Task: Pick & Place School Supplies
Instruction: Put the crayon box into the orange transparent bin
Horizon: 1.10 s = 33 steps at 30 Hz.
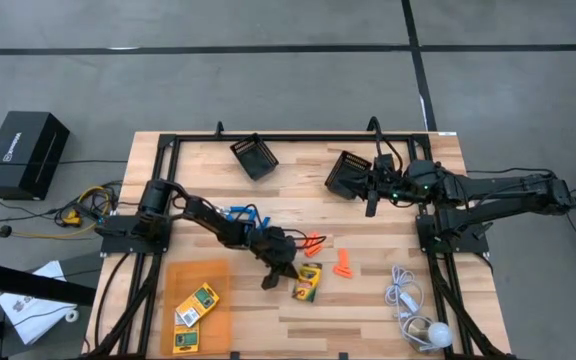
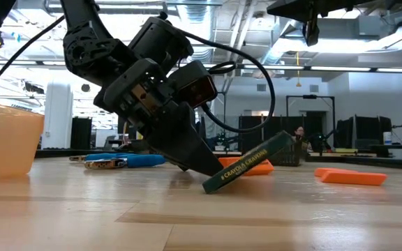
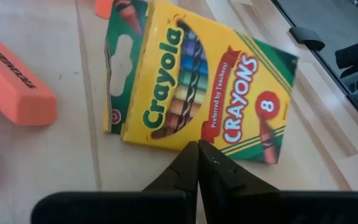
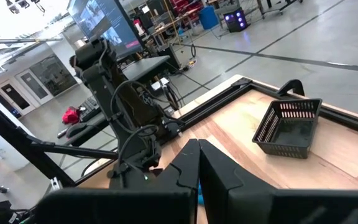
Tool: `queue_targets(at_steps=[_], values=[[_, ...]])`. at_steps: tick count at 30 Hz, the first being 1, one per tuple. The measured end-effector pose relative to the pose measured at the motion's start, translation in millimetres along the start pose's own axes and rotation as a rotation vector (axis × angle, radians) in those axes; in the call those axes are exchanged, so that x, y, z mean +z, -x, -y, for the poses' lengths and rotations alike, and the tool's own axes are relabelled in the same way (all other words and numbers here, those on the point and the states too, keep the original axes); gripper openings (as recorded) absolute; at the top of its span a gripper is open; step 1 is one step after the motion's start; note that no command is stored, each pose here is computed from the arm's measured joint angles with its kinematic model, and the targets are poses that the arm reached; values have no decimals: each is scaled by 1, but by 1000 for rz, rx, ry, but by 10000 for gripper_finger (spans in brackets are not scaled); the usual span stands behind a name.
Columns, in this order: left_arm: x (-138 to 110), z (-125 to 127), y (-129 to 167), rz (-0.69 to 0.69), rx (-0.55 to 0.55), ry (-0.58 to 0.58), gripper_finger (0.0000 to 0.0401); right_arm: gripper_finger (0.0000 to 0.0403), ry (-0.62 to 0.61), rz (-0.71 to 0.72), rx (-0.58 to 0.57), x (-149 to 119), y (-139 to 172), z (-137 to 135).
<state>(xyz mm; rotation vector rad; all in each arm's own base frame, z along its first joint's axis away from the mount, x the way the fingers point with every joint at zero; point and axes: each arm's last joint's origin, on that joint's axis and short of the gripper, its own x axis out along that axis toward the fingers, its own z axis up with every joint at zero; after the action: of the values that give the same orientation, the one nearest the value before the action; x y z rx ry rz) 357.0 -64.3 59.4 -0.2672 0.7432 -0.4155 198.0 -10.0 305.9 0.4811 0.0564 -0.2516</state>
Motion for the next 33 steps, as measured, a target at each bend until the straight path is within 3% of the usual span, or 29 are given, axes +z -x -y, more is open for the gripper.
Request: queue_targets(at_steps=[12, 21, 28, 33], values=[[-4, 9, -8, 19, 33, 11, 1, 0, -3, 4, 3, 1, 0, 0], [20, 6, 21, 64, 35, 100, 1, 0, -4, 3, 11, 1, 0, -1], [23, 0, 18, 110, 37, 88, 1, 0, 2, 3, 11, 1, 0, -1], [42, 10, 14, 208, -20, 50, 1, 0, 4, 0, 7, 0, 0, 0]])
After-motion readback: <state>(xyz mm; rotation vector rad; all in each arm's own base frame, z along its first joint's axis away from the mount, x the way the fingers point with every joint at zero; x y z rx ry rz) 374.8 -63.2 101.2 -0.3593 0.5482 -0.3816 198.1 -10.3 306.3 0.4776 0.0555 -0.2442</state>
